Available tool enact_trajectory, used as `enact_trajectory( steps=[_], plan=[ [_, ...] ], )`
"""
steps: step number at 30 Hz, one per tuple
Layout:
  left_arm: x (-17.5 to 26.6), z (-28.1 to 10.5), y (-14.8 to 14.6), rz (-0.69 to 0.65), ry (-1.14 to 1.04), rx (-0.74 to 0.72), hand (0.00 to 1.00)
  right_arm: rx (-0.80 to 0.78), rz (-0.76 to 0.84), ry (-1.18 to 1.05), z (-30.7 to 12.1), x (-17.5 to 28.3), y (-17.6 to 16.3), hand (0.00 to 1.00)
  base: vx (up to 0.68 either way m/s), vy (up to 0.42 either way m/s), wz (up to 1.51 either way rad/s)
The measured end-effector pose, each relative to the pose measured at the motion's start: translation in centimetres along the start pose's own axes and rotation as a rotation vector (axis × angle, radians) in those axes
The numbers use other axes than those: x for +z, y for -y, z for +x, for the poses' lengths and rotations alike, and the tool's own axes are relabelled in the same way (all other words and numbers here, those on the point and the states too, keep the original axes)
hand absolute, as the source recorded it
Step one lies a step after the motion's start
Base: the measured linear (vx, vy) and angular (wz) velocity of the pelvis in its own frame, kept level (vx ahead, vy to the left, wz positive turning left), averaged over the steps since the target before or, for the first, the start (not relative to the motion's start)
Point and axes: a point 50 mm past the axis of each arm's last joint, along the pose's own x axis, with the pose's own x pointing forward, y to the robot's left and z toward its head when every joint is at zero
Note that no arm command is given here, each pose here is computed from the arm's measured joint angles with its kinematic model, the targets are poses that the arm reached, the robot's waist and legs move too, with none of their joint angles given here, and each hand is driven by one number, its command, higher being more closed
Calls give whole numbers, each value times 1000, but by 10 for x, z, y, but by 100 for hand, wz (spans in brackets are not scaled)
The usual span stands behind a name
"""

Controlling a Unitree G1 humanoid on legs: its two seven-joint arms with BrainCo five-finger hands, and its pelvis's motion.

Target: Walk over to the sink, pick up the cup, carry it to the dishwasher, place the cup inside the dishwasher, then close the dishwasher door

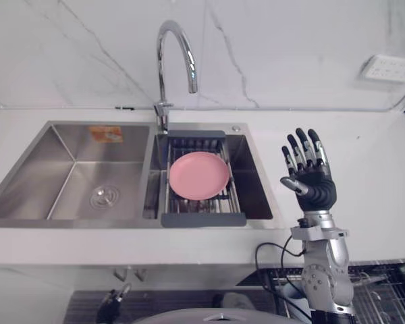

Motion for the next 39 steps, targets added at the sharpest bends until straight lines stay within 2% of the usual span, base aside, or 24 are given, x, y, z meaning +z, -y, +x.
enact_trajectory(
  steps=[5, 8, 13, 19, 23, 28, 39],
  plan=[
    [1, 0, -4, 16, 0, 8, 0, 26, -141, -34, 4, -1, -4, 0, -5, 0, 0],
    [1, -1, -10, 25, -2, 22, 0, 34, -286, -80, 5, -2, -6, 0, -54, 47, -3],
    [-2, -2, -17, 66, -23, 40, 0, 195, -714, -114, 19, 9, -18, 0, -54, 65, -4],
    [-2, -1, -20, 78, -48, 44, 0, 403, -1091, -197, 36, 4, -25, 0, -36, 4, 1],
    [-2, -1, -20, 78, -60, 44, 0, 475, -1245, -232, 47, -7, -25, 0, -12, -15, 12],
    [0, 1, -19, 77, -68, 44, 0, 556, -1349, -289, 53, -27, -29, 0, -2, -1, 1],
    [5, 3, -21, 80, -67, 49, 0, 672, -1471, -356, 57, -51, -30, 0, -5, -6, 6]
  ],
)
